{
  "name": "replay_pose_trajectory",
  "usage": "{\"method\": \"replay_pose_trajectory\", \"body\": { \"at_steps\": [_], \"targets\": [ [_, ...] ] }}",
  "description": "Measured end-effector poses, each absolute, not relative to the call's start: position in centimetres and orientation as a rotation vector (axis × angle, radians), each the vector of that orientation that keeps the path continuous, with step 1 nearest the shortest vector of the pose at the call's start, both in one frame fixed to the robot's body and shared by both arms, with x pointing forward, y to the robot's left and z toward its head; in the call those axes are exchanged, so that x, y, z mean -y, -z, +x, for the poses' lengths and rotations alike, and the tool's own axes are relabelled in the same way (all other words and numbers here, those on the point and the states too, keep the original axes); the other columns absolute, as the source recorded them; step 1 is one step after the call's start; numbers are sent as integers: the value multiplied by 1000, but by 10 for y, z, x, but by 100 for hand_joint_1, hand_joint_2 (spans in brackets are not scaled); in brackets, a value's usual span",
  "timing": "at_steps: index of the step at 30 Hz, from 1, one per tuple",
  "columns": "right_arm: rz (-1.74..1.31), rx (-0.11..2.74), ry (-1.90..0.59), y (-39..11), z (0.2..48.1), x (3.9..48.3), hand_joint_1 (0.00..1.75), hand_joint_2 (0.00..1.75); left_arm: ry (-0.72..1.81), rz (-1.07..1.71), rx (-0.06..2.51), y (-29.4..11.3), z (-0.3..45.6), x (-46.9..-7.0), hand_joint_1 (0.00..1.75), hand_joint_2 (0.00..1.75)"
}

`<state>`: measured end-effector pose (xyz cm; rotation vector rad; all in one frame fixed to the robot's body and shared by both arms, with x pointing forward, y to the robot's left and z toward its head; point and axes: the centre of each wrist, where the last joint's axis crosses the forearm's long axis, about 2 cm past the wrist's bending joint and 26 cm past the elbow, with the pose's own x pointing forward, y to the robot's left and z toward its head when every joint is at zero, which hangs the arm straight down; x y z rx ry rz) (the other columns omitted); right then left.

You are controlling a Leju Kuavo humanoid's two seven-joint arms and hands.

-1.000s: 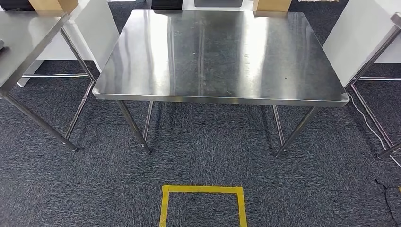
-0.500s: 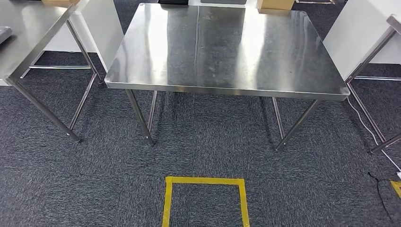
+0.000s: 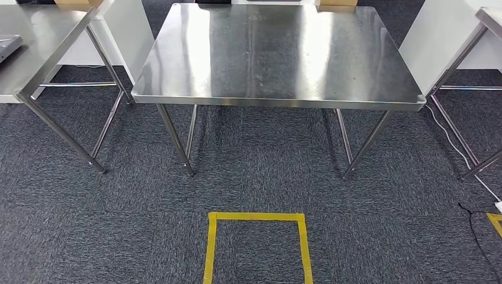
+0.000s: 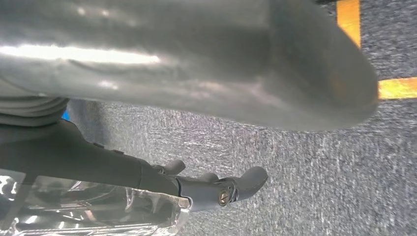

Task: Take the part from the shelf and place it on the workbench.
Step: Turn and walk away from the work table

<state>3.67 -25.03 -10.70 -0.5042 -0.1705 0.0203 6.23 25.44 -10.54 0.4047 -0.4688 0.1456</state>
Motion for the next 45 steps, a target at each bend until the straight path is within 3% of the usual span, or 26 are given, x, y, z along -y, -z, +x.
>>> {"method": "replay_pose_trajectory", "body": {
  "at_steps": [45],
  "targets": [
    [-488, 184, -11, 107, 36, 247, 0, 0, -146, 410, 473, 105, 63, -255, 0, 0]
  ]
}}
